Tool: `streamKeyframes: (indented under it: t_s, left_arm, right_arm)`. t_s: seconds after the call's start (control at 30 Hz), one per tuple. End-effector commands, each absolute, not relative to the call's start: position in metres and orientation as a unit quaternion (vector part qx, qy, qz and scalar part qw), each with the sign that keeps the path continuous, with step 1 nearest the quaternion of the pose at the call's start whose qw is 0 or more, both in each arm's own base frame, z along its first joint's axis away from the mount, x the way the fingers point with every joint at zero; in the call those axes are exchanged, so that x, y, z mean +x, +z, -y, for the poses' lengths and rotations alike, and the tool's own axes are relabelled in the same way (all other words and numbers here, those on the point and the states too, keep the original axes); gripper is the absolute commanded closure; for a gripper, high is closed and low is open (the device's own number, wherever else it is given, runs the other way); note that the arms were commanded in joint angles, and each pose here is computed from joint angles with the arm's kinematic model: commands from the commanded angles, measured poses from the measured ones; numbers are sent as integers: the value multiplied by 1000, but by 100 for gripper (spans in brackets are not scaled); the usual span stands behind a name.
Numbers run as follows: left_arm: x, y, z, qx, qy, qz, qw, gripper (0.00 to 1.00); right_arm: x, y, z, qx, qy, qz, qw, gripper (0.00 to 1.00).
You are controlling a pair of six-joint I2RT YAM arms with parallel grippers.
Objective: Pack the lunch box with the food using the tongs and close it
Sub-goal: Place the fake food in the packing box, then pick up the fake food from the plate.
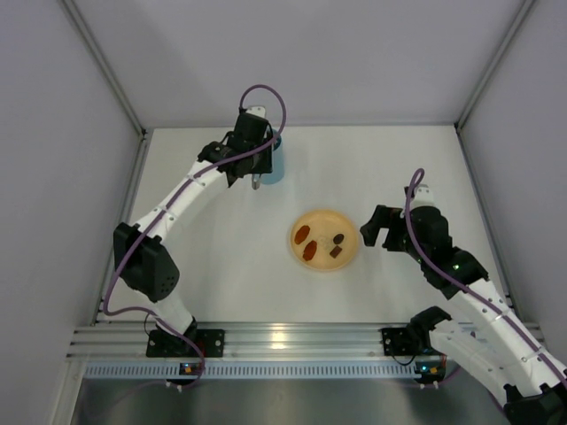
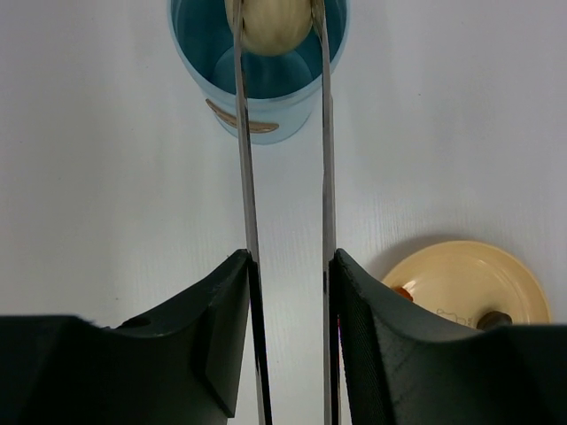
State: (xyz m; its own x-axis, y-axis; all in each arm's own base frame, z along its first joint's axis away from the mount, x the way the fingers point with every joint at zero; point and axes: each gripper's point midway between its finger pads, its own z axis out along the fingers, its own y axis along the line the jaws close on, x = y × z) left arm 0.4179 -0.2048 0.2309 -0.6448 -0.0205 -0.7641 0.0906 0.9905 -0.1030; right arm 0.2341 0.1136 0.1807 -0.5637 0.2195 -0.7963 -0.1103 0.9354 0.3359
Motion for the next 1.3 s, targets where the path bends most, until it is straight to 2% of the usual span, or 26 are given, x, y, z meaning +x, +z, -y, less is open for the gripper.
streamKeyframes:
  t_s: [0.0, 0.17, 0.67, 0.9, 1.27]
  left_arm:
    - [423, 279, 208, 18, -95, -875, 475, 53]
    - [422, 289, 207, 20, -99, -870, 483, 49]
    - [403, 314, 207, 30, -123, -862, 490, 49]
    - [357, 322, 213, 59, -151, -861, 482, 49]
    - [250, 253, 244, 152, -164, -881, 417, 50]
  right_arm:
    - [233, 201, -116, 23, 183, -857, 481, 2]
    - [233, 203, -116, 22, 182, -856, 483, 2]
    - [235, 208, -116, 21, 181, -856, 484, 2]
    - [238, 211, -113, 23, 173, -854, 489, 2]
    - [236, 212, -110, 29, 169, -852, 495, 2]
